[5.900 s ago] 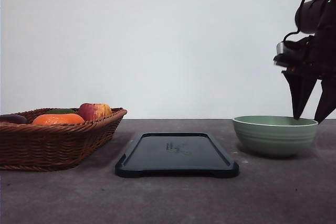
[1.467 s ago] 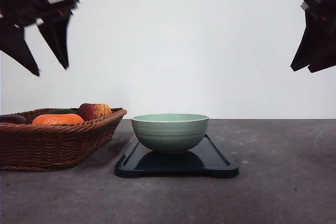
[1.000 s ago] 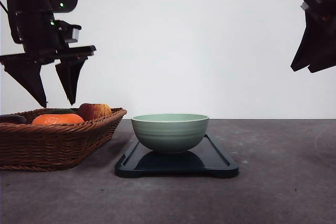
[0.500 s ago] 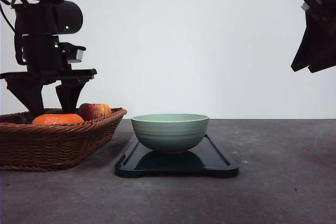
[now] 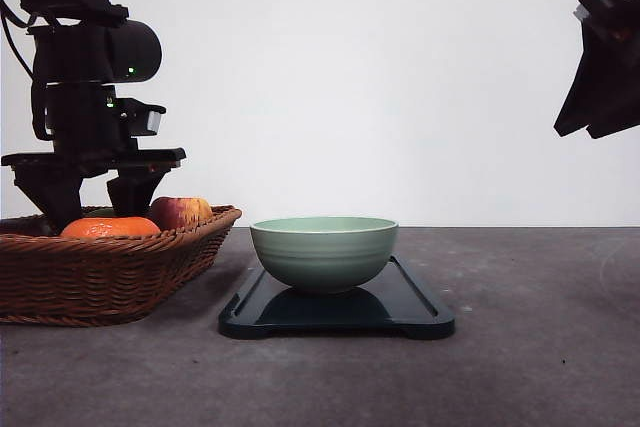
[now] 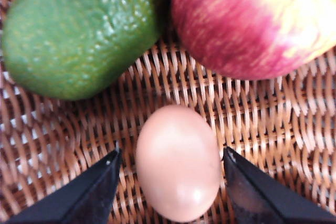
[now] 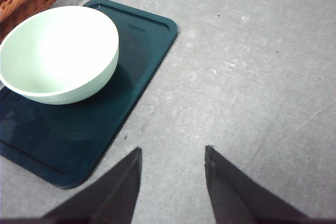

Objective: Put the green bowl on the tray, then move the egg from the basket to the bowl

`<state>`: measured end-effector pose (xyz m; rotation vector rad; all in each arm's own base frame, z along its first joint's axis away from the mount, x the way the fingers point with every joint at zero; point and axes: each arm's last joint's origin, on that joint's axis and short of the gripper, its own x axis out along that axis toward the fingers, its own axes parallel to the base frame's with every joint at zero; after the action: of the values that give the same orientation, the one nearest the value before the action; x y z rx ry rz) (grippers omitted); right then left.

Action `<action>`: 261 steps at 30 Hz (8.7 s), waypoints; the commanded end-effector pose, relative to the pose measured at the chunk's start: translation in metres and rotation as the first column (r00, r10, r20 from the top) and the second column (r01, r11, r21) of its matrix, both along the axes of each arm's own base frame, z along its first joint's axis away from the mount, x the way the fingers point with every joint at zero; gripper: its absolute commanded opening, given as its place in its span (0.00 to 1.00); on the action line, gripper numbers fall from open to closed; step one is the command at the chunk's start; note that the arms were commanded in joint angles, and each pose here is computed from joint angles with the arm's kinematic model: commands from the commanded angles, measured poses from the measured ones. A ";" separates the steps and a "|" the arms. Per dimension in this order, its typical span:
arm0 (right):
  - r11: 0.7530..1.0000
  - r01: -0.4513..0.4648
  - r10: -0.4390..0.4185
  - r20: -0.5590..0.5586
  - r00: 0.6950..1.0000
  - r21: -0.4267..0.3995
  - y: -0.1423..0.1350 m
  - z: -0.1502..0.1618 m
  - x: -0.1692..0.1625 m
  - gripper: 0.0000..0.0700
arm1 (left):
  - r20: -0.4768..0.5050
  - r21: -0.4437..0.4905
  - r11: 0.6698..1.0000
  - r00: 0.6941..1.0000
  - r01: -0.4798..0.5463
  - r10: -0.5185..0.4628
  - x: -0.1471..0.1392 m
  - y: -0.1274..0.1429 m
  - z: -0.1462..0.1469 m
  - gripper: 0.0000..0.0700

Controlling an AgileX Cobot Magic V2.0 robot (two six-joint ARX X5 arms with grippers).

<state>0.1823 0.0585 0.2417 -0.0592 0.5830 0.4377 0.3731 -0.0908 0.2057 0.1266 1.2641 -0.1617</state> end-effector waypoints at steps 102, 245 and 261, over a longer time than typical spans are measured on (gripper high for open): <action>1.000 -0.009 0.009 0.038 0.999 0.001 0.002 0.003 0.003 0.34 | 0.322 -0.126 0.914 0.887 0.386 -0.330 -0.033 -0.177 -0.012 0.37; 0.998 -0.057 0.055 0.058 0.997 0.033 0.003 0.006 0.003 0.02 | 0.792 -0.214 0.977 0.587 0.007 0.170 -0.261 0.085 -0.017 0.02; 0.998 -0.057 0.055 0.058 0.997 0.033 0.003 0.006 0.003 0.02 | 0.866 -0.266 0.962 0.421 -0.068 0.269 -0.277 0.090 -0.052 0.02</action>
<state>0.1840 0.0607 0.2463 -0.0496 0.5289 0.4929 0.0955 -0.0007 0.1589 -0.0924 0.1331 -0.0191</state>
